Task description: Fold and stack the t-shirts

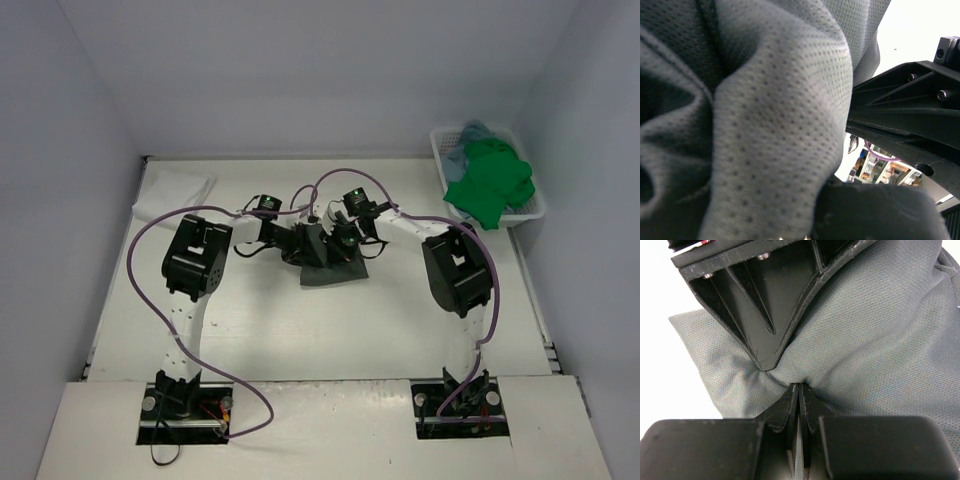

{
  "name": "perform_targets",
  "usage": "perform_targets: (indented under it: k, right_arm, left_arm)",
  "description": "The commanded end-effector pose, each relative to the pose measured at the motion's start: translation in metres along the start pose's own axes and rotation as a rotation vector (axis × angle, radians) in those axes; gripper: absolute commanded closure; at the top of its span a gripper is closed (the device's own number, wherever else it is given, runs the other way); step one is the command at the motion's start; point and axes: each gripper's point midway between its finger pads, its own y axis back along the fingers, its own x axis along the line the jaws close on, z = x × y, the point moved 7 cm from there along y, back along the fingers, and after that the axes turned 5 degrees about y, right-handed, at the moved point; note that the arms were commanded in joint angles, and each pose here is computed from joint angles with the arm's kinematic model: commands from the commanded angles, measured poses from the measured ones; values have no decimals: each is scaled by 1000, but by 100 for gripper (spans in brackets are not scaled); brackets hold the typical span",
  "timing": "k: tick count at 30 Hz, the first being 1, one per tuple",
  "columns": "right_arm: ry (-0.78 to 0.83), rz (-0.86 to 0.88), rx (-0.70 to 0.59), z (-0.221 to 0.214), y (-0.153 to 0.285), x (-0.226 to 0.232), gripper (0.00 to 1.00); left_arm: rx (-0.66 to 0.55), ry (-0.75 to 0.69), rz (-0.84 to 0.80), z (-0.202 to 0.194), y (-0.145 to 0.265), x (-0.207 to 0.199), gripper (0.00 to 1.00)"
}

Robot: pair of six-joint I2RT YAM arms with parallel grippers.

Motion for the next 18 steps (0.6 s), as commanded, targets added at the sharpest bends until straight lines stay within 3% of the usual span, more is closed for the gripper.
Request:
perform_targets:
  k: [1, 10, 18]
  right_arm:
    - [18, 13, -26, 4, 6, 5, 100]
    - [32, -76, -71, 10, 46, -8, 100]
    - [21, -163, -144, 10, 99, -14, 100]
  left_arm:
    - [-26, -74, 99, 4, -10, 4, 100]
    - [-122, -214, 166, 41, 58, -23, 100]
    - [-167, -241, 233, 39, 106, -35, 100]
